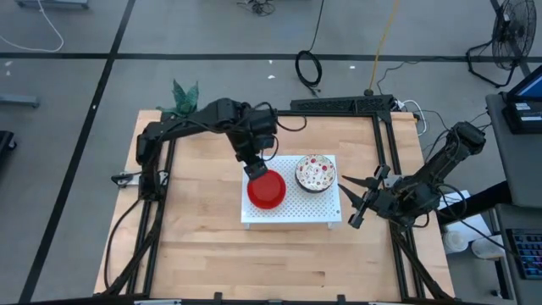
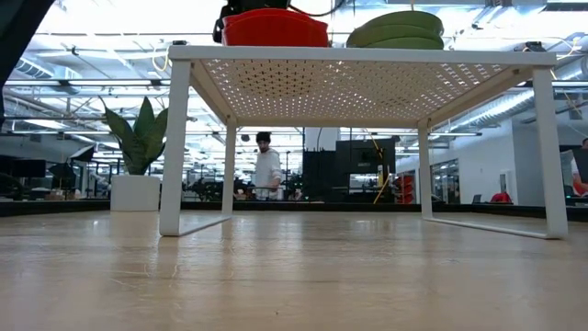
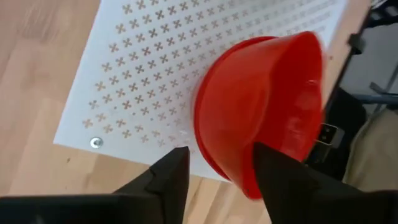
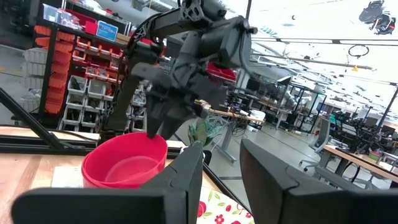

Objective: Pick & Place Mini bowls
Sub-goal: Stack the red bowl on top of the stacked red bowls on the shelf

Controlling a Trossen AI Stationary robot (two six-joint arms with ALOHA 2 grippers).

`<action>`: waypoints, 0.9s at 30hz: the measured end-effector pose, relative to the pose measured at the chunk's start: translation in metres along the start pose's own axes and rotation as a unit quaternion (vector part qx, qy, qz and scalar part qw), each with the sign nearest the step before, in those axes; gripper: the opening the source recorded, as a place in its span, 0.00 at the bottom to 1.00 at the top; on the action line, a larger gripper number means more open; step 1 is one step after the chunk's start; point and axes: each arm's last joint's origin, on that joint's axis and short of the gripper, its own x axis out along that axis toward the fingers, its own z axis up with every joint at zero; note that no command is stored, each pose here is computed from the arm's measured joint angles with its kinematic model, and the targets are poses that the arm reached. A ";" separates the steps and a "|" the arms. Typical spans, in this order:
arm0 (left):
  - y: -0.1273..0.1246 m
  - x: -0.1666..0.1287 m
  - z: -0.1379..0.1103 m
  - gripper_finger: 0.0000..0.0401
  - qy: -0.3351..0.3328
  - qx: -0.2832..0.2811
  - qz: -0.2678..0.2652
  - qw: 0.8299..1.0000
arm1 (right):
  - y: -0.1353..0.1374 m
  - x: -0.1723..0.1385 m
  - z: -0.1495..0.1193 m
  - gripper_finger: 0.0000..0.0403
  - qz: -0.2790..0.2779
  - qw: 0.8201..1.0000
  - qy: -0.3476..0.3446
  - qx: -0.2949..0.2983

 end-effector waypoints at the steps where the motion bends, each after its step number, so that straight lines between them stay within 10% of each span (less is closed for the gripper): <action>1: 0.000 -0.004 -0.002 0.45 -0.006 0.000 -0.004 1.000 | 0.000 0.000 0.000 0.24 0.000 1.000 0.000 0.000; 9: -0.009 -0.059 -0.030 0.46 -0.134 0.061 0.017 0.989 | 0.000 0.000 0.000 0.24 0.000 1.000 0.000 0.000; 16: -0.036 -0.108 -0.074 0.46 -0.370 0.067 0.170 0.911 | 0.000 0.000 0.000 0.23 0.000 1.000 0.001 0.000; 22: -0.032 -0.075 -0.088 0.45 -0.332 0.085 0.204 0.917 | 0.001 0.000 -0.001 0.24 0.001 1.000 0.002 -0.003; 27: -0.035 -0.030 -0.085 0.31 -0.384 0.199 0.263 0.863 | 0.001 0.000 -0.001 0.23 0.001 1.000 0.002 -0.003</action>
